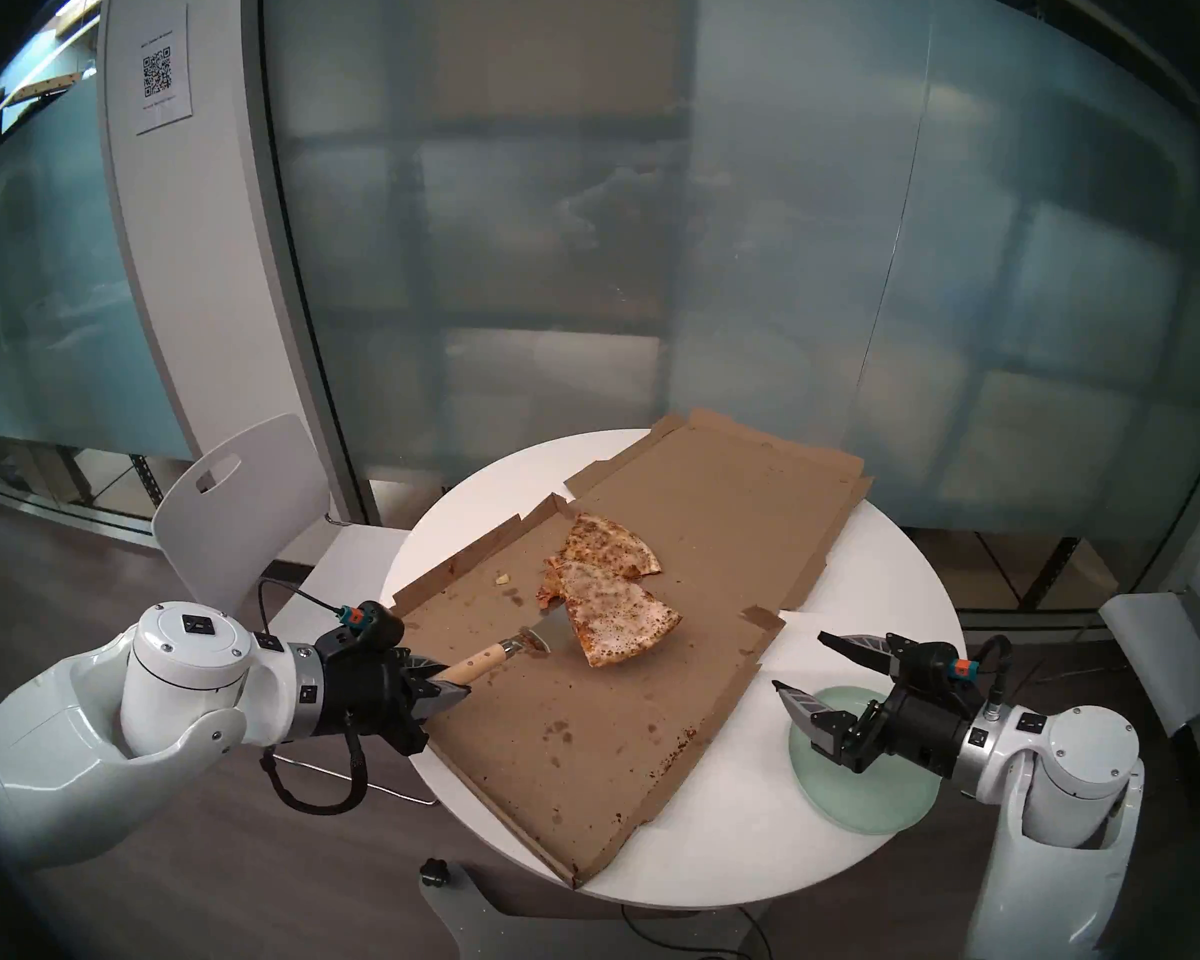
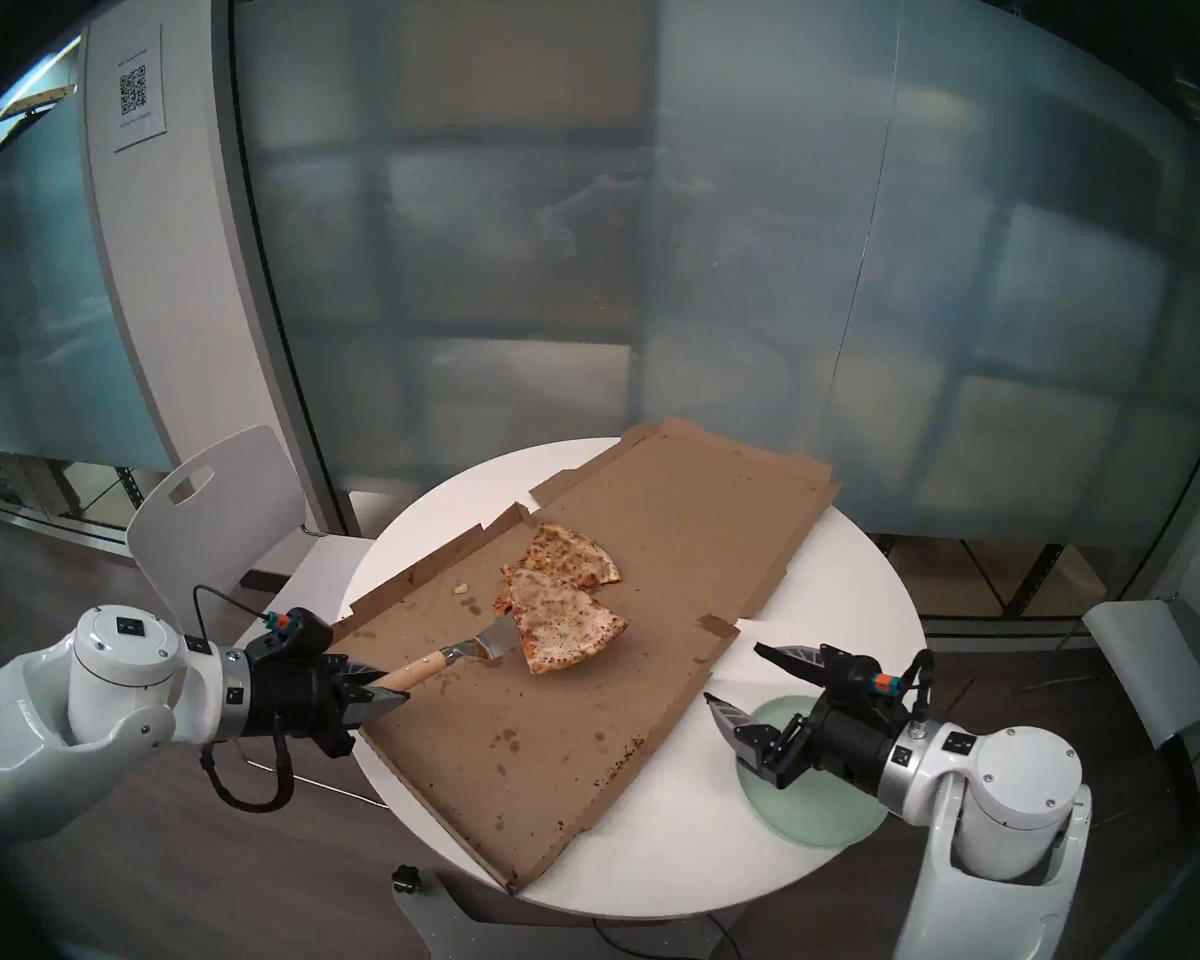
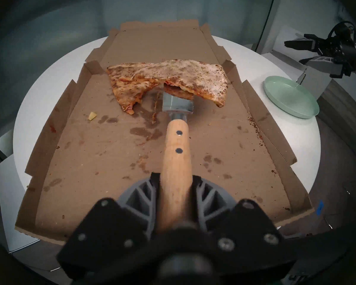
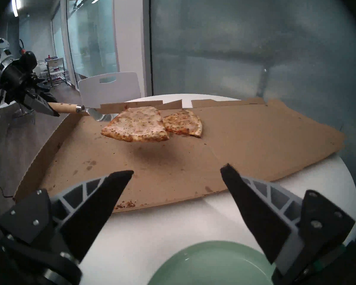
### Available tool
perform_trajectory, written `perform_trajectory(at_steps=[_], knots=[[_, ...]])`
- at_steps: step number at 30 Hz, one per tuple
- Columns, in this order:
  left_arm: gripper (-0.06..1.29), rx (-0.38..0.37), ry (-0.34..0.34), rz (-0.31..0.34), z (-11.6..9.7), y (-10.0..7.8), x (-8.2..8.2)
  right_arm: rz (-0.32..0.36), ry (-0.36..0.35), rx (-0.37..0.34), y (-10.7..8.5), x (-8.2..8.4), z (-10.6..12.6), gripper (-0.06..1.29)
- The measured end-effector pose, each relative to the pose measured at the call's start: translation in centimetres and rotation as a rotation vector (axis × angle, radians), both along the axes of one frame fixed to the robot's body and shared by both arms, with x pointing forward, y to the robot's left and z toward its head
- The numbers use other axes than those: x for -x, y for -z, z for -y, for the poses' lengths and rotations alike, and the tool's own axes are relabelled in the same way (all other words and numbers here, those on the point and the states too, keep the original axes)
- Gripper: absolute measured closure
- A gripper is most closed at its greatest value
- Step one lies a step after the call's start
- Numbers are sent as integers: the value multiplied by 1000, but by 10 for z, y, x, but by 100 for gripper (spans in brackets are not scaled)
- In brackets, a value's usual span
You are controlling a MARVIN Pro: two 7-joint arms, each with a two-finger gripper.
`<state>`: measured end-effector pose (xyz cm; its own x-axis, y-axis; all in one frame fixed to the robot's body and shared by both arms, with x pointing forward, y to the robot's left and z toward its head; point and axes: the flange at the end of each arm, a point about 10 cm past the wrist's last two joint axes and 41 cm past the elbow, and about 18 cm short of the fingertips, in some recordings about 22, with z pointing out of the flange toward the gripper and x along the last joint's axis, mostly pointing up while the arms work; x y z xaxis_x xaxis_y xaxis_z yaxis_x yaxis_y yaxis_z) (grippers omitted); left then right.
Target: Put pizza slice onto the plate
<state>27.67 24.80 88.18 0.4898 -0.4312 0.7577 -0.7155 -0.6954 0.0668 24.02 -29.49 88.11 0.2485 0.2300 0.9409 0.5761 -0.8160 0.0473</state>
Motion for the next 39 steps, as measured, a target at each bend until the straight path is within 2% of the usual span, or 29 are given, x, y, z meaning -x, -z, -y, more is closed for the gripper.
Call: perform_trajectory(at_steps=[8, 21, 29, 39], knots=[[95, 18, 47, 7, 20, 1, 5, 18, 70, -34, -11, 4, 23, -1], [95, 37, 157, 4, 57, -1, 17, 28, 150, -72, -18, 10, 49, -1], [95, 38, 204, -6, 78, 1, 18, 38, 215, -83, -23, 17, 72, -1], [95, 46, 268, -5, 108, -1, 19, 34, 253, -98, -24, 25, 89, -1]])
